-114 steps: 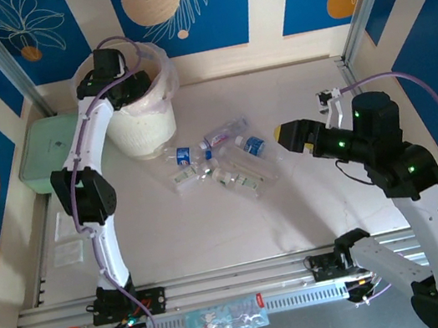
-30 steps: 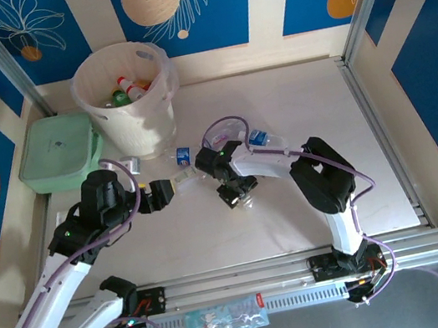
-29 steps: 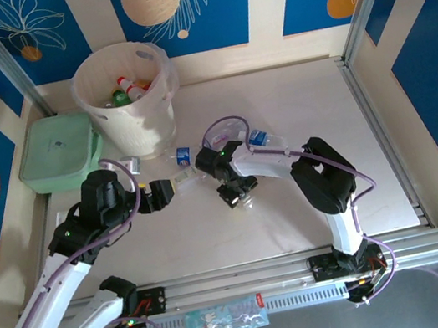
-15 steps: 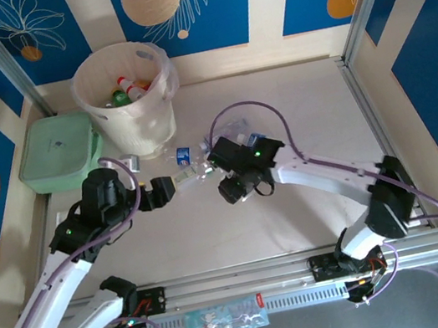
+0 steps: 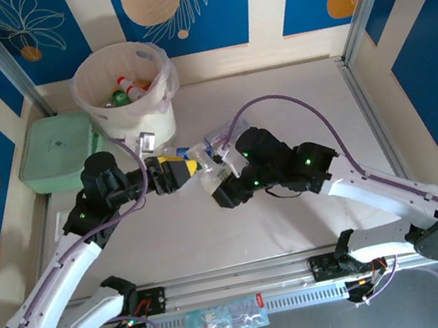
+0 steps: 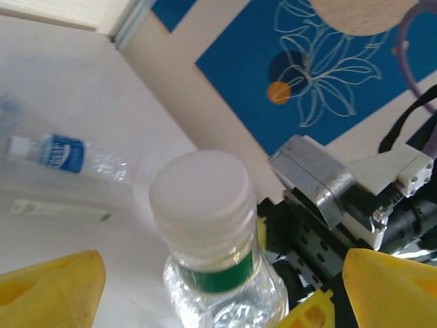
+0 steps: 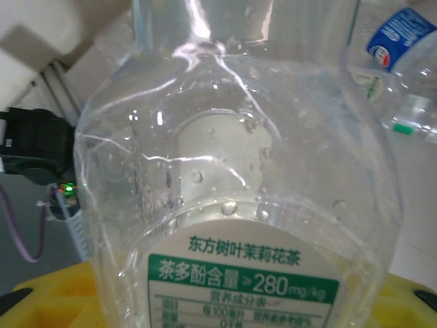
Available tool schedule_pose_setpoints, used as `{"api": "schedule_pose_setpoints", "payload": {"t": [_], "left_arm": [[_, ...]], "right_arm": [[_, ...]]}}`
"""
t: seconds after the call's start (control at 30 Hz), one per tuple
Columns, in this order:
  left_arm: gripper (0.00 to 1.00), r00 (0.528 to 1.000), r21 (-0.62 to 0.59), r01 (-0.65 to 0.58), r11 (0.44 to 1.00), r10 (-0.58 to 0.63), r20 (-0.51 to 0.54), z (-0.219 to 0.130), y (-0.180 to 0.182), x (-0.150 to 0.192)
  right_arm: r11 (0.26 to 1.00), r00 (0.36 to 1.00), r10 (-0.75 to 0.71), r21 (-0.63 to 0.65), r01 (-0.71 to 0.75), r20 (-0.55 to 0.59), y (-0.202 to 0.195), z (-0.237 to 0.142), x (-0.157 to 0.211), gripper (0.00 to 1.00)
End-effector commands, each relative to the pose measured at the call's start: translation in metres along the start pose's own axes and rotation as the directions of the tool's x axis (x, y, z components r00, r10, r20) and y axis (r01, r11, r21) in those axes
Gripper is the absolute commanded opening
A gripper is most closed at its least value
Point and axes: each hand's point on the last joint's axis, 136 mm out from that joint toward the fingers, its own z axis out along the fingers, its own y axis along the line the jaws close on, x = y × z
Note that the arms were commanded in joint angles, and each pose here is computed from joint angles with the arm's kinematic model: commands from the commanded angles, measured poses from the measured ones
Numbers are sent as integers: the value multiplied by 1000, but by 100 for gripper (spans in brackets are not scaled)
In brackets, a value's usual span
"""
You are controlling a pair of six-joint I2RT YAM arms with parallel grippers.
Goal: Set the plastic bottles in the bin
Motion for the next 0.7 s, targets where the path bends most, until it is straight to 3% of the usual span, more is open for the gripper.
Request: {"api": "schedule_pose_setpoints", "payload": {"t": [0.0,0.23,0.67], "left_arm": [[87,1000,108,-10,994,12,-11,5,-20,-7],[80,1000,155,-5,988,6,-2,14,-31,-16],[47,996,176,-71,982,80,-48,27,-43,-5]], "right_arm": [[990,998,-38,-137,44,44,27,-11,-4,52],[985,996,-38,-162,50,79,32,-19,-5,52],[992,996,-15,-123,25,87,20,-18,-3,50]]}}
